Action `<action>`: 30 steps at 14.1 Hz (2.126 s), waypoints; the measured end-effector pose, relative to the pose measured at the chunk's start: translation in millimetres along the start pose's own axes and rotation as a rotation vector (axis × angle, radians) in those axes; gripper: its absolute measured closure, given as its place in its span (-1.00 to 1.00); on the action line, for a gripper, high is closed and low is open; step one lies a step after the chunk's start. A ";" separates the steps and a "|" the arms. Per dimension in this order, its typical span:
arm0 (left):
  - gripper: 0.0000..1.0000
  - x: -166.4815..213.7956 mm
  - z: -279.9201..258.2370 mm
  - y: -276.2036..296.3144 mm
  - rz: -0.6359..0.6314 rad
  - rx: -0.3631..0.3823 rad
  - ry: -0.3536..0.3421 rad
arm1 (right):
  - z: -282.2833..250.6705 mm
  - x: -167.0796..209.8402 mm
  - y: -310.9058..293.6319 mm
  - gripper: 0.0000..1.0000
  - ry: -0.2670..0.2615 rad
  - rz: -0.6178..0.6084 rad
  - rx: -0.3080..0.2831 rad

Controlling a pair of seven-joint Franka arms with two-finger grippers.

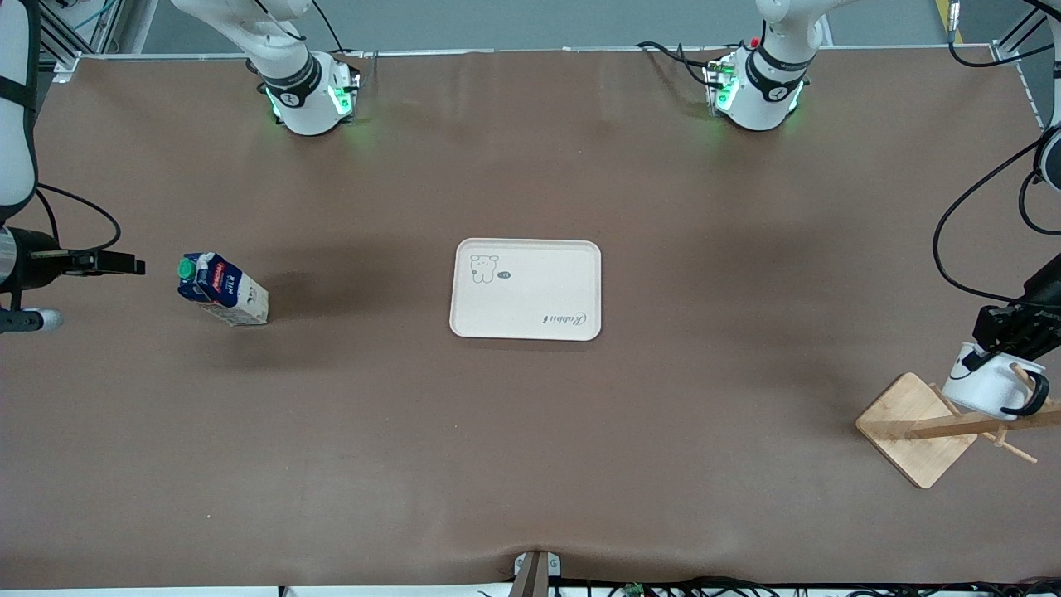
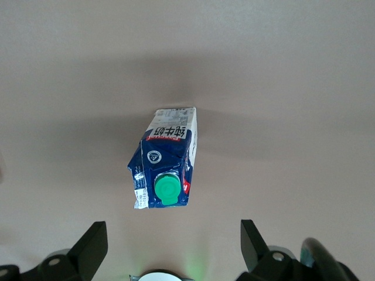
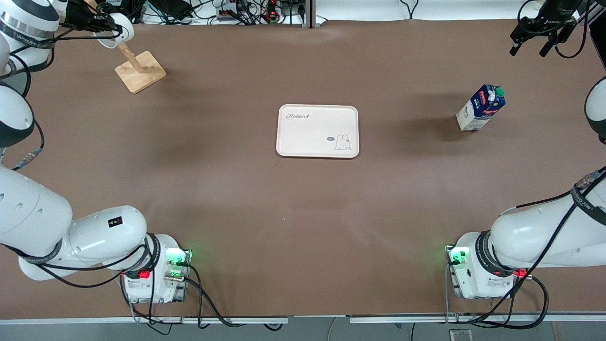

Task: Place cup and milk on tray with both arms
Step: 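Grasp the mug with the left gripper while the right gripper grasps the carton, then lift the mug off the stand with the left gripper toward the tray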

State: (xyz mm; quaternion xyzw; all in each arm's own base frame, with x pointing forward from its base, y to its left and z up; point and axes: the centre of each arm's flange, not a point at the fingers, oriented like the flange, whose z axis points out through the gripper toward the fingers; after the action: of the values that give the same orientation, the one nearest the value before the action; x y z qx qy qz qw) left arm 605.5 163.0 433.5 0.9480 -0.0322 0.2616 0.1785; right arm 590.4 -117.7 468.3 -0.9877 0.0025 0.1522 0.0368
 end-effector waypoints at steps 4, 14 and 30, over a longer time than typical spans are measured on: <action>0.81 -5.0 -8.4 7.1 -0.015 -0.073 -0.059 | 17.1 2.5 -7.1 -1.00 -0.038 -0.011 0.011; 0.81 2.6 -18.3 57.8 -0.209 -0.149 -0.133 | 106.1 8.1 -16.7 -1.00 -0.101 -0.009 0.033; 0.81 -19.8 83.5 229.1 -0.752 -0.179 -0.452 | 152.5 -4.7 -31.7 -0.04 0.008 -0.021 0.016</action>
State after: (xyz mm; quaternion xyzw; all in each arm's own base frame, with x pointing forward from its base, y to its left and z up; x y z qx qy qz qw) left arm 593.5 -81.3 430.4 0.9079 0.2539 -0.0388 0.3312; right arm 540.7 -74.9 326.9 -0.9879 -0.0065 0.1480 0.0464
